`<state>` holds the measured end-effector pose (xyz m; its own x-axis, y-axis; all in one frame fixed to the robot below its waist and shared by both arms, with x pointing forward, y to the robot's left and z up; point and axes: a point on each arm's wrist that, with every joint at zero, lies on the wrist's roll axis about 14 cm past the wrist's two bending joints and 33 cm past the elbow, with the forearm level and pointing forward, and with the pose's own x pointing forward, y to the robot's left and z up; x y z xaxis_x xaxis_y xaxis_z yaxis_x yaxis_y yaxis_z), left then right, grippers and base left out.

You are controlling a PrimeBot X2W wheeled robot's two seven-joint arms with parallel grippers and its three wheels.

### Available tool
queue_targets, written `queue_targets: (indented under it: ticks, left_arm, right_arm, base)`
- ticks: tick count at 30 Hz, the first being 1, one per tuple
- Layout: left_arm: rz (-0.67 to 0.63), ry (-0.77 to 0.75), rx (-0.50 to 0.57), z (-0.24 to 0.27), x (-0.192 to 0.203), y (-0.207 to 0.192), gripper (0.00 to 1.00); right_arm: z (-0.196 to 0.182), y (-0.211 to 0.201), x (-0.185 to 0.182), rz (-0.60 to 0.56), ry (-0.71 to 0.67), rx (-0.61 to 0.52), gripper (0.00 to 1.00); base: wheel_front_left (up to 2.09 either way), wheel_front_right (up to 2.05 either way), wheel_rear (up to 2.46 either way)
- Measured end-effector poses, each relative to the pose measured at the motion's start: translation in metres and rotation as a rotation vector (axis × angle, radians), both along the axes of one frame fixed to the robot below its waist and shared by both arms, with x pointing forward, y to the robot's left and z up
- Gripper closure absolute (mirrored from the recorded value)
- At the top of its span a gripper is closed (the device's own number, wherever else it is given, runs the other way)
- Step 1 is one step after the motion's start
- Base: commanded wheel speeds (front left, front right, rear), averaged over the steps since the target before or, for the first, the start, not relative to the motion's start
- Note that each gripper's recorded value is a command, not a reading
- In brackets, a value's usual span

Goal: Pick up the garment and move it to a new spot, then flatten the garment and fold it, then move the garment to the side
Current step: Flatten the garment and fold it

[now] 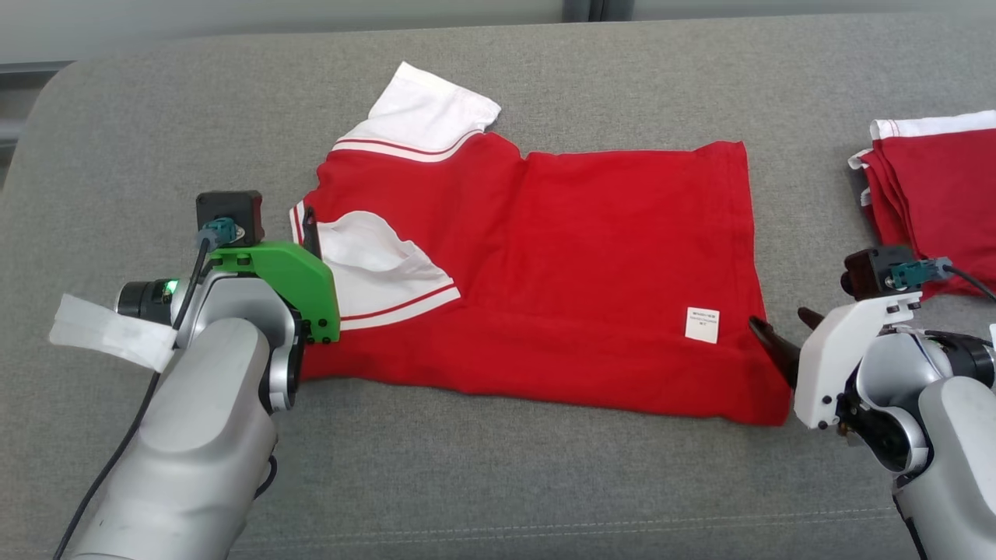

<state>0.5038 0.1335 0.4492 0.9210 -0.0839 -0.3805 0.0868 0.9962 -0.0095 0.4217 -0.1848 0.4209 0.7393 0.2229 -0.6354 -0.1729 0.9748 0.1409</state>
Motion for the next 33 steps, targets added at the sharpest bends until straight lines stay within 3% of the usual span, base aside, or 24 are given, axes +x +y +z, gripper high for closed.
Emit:
queue_targets:
  ticks: [10, 23, 33]
  left_arm:
    - [0.014, 0.049, 0.064, -0.025, -0.036, 0.021, 0.00]
    - [0.034, 0.139, 0.105, -0.053, -0.081, 0.037, 0.00]
    - [0.021, 0.241, 0.111, -0.071, -0.094, 0.036, 0.00]
  right_arm:
    - [0.017, -0.003, -0.016, -0.016, -0.075, 0.004, 0.00]
    - [0.008, -0.001, -0.063, -0.041, -0.006, -0.004, 0.00]
    - [-0.009, -0.004, -0.071, -0.094, 0.024, 0.003, 0.00]
  base:
    - [0.00, 0.00, 0.00]
    - [0.00, 0.00, 0.00]
    - [0.00, 0.00, 0.00]
